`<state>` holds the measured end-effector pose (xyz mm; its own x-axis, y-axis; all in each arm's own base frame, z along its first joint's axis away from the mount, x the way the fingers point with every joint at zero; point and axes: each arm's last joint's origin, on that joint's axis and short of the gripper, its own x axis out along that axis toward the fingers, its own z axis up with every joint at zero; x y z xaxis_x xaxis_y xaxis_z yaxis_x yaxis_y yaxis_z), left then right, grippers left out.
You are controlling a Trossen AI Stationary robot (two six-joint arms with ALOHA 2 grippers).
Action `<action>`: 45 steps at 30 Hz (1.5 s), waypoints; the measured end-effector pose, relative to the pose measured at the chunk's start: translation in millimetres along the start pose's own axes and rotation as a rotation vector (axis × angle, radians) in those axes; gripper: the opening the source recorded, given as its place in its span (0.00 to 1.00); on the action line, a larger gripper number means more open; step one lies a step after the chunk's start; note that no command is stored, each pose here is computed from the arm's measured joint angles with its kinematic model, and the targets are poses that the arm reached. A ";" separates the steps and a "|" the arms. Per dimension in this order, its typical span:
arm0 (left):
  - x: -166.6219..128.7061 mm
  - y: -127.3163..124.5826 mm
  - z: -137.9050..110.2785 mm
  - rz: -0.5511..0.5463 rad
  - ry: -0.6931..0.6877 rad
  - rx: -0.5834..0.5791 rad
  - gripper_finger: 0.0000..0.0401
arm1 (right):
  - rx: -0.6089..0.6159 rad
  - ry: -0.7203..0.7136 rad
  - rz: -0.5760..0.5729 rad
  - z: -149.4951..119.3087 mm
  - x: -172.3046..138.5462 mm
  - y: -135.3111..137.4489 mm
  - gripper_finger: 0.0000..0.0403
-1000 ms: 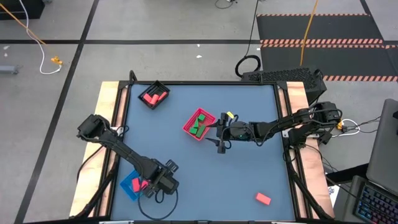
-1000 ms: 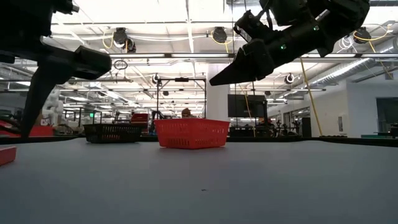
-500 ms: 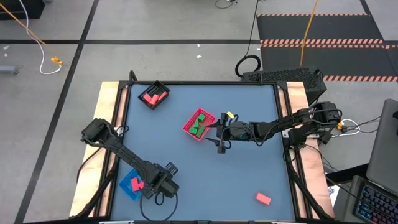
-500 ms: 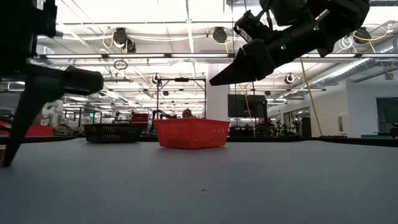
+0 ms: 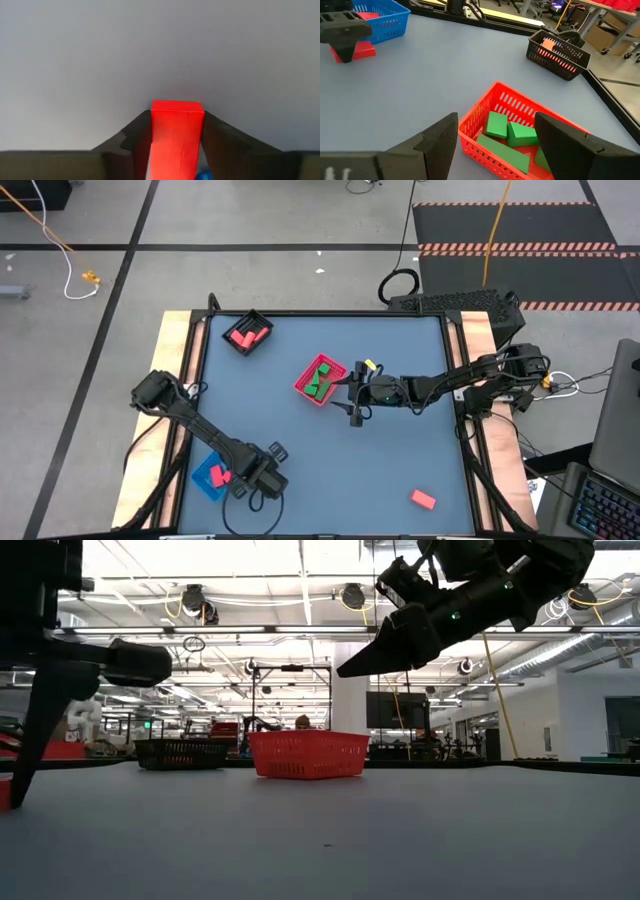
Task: Sort & place blocks by color
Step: Put the red block into the blue bin
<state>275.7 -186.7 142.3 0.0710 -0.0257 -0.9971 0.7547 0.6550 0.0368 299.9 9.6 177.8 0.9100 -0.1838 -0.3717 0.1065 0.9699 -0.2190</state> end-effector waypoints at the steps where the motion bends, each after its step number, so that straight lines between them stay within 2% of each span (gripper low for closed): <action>1: 0.0 0.5 0.4 0.008 -0.003 0.006 0.34 | 0.000 0.000 0.000 0.0 0.0 0.0 0.64; 9: -1.3 3.3 1.8 0.033 -0.016 0.079 0.32 | 0.000 0.000 0.000 0.0 0.0 0.0 0.63; 12: -8.6 12.2 8.1 0.136 -0.019 0.104 0.32 | 0.000 0.000 0.000 0.1 0.0 0.0 0.63; 15: -29.6 21.0 16.7 0.242 0.009 0.110 0.32 | 0.000 0.000 0.000 0.0 0.0 -0.1 0.63; 18: -53.0 23.6 21.5 0.269 0.056 0.105 0.32 | 0.000 0.000 0.000 -0.1 0.0 -0.1 0.63; 20: -68.5 26.0 22.1 0.294 0.093 0.055 0.32 | 0.000 0.001 0.000 -0.1 0.0 -0.1 0.63; 23: -89.3 26.3 18.1 0.307 0.154 -0.096 0.32 | 0.000 0.002 0.000 -0.1 0.0 -0.1 0.63; 26: -99.0 19.1 9.5 0.247 0.238 -0.231 0.32 | -0.002 0.010 0.001 -0.9 -0.1 0.1 0.63; 31: -100.9 -8.0 -2.9 0.140 0.403 -0.363 0.32 | -0.007 0.028 0.004 -2.7 -0.1 0.4 0.63; 34: -98.2 -22.6 -0.9 0.092 0.403 -0.427 0.32 | -0.005 0.022 0.003 -2.1 -0.1 0.3 0.63; 39: -97.9 -39.7 3.7 0.106 0.376 -0.520 0.32 | 0.004 0.021 0.003 -2.0 0.0 0.2 0.63; 45: -96.3 -46.0 7.1 0.152 0.331 -0.611 0.33 | 0.018 0.022 0.003 -2.0 -0.1 0.2 0.63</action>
<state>238.8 -219.7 237.1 -0.1288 0.2665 -0.9552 0.2449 0.9419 0.2298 299.1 9.5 176.0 0.9014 -0.1844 -0.3917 0.1114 0.9731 -0.2017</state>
